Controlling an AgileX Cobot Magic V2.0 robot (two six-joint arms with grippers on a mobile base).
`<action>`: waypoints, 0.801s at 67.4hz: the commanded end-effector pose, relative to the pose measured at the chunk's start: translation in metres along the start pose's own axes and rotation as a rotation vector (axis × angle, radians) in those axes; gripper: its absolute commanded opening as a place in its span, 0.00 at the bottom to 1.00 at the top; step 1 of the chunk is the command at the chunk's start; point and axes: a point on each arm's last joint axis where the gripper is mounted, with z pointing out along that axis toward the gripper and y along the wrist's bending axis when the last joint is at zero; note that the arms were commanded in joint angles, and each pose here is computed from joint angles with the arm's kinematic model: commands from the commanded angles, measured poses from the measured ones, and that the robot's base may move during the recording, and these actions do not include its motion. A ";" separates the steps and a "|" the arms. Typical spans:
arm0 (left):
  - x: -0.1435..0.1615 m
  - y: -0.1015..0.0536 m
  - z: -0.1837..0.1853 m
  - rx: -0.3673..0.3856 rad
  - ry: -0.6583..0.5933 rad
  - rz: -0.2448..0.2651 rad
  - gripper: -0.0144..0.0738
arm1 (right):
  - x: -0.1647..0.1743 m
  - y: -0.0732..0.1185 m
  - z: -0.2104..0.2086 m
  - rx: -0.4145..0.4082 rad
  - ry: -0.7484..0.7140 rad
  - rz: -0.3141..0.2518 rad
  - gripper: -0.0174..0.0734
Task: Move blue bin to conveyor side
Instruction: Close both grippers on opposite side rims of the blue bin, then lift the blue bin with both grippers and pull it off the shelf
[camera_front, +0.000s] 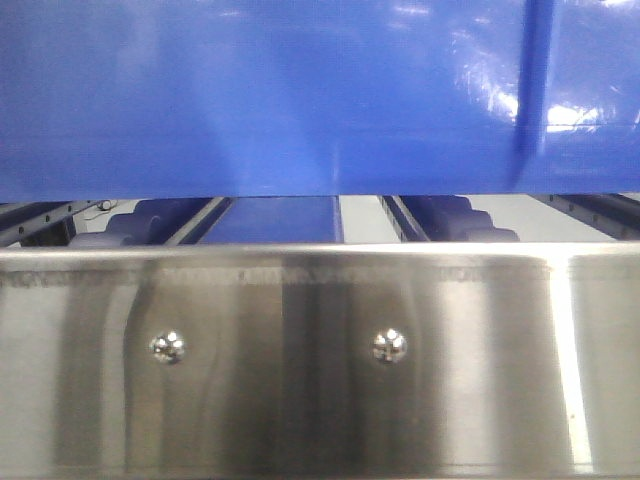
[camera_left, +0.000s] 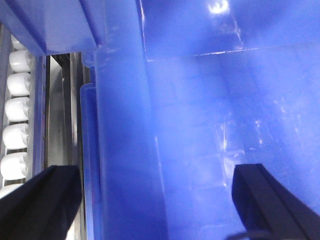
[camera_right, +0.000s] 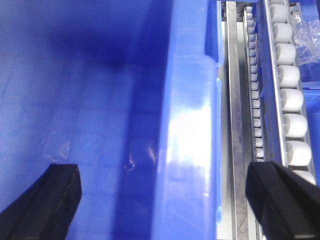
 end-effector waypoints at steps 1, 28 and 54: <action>-0.003 -0.002 -0.003 0.004 -0.030 -0.003 0.74 | -0.002 -0.002 -0.008 0.010 -0.036 0.002 0.80; -0.003 -0.002 -0.003 0.011 -0.032 -0.005 0.69 | -0.002 -0.002 -0.007 0.010 -0.034 0.002 0.79; -0.001 -0.003 -0.003 0.012 -0.010 -0.006 0.15 | -0.003 -0.002 -0.003 0.011 -0.025 0.004 0.07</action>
